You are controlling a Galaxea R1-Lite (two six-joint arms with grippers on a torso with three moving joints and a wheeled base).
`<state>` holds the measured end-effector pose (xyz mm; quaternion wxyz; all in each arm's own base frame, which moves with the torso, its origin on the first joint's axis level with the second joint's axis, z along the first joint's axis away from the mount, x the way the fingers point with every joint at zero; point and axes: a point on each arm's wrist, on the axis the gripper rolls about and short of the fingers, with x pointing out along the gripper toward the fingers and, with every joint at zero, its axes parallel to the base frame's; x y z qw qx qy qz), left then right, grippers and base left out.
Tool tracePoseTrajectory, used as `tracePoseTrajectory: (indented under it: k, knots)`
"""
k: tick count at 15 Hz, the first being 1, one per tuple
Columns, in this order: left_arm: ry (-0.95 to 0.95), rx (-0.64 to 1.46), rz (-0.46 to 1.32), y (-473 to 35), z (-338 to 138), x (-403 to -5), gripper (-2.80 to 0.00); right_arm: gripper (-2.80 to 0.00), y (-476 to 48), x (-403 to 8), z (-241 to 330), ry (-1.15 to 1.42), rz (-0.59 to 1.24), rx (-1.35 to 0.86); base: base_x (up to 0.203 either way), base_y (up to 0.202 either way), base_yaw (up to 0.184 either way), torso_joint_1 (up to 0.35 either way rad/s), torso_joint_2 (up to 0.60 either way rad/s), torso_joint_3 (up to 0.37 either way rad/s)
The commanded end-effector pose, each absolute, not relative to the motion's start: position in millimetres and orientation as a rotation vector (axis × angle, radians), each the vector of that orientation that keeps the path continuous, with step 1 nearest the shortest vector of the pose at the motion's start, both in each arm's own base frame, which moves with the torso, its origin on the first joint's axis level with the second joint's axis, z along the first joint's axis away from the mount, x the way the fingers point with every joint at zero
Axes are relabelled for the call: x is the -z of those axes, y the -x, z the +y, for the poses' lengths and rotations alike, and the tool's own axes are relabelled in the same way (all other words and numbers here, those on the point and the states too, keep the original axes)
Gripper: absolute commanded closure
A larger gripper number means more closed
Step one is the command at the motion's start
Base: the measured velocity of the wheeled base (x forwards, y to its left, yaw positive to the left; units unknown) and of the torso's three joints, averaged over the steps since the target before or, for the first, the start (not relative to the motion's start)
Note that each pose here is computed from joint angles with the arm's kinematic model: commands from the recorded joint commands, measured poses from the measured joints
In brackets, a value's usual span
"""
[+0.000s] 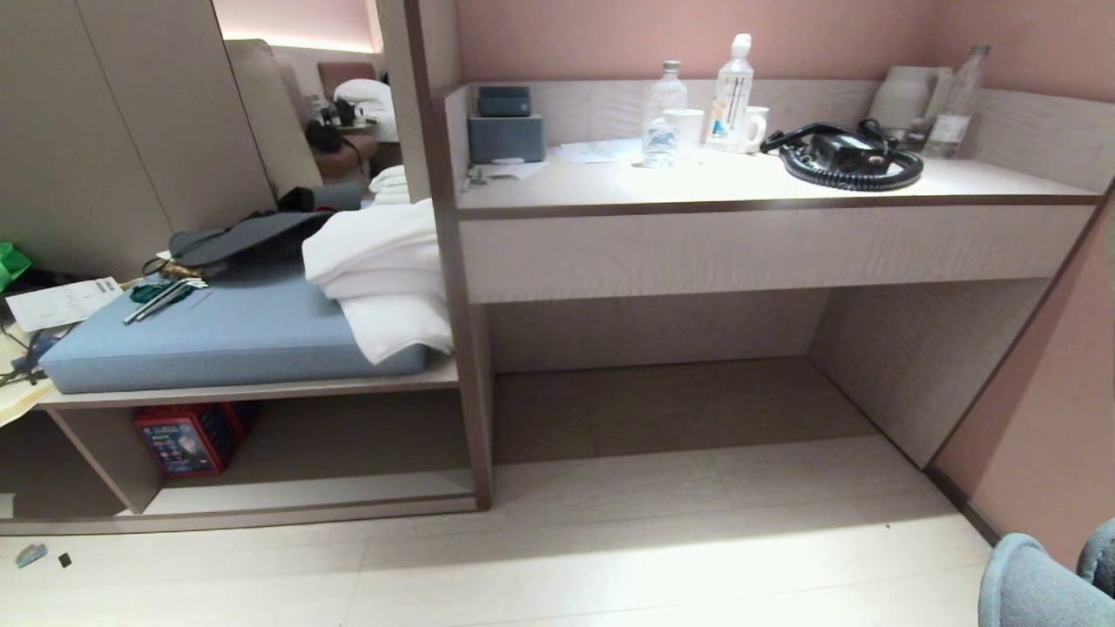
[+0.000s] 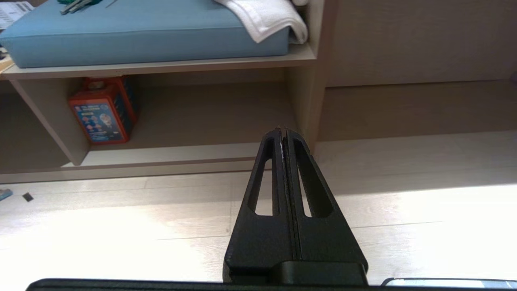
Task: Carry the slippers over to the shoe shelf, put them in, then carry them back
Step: Place the slippers on the floor
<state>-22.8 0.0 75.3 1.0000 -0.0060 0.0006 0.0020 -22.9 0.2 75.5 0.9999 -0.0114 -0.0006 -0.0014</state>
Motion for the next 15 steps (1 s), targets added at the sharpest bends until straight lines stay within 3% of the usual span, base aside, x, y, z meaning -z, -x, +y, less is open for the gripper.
tracePoseTrajectory:
  k: [1, 6, 15]
  knots:
    - [0.012, -0.005, 0.002, 22.8, 0.0, -75.3, 0.00, 0.00, 22.8, -75.0, 0.2, 0.023, 0.000, 0.002, 0.000, -0.197, 0.003, 0.003, 0.00, -0.002]
    - [0.012, -0.005, 0.002, 22.8, 0.0, -75.3, 0.00, 0.00, 22.9, -75.4, 0.2, 0.023, -0.001, 0.003, 0.000, -0.162, 0.003, 0.003, 0.00, 0.004]
    - [0.012, -0.005, 0.001, 22.8, 0.0, -75.4, 0.00, 0.00, 22.8, -75.0, 0.2, 0.021, 0.000, 0.003, 0.000, 0.000, 0.000, 0.000, 0.00, -0.006]
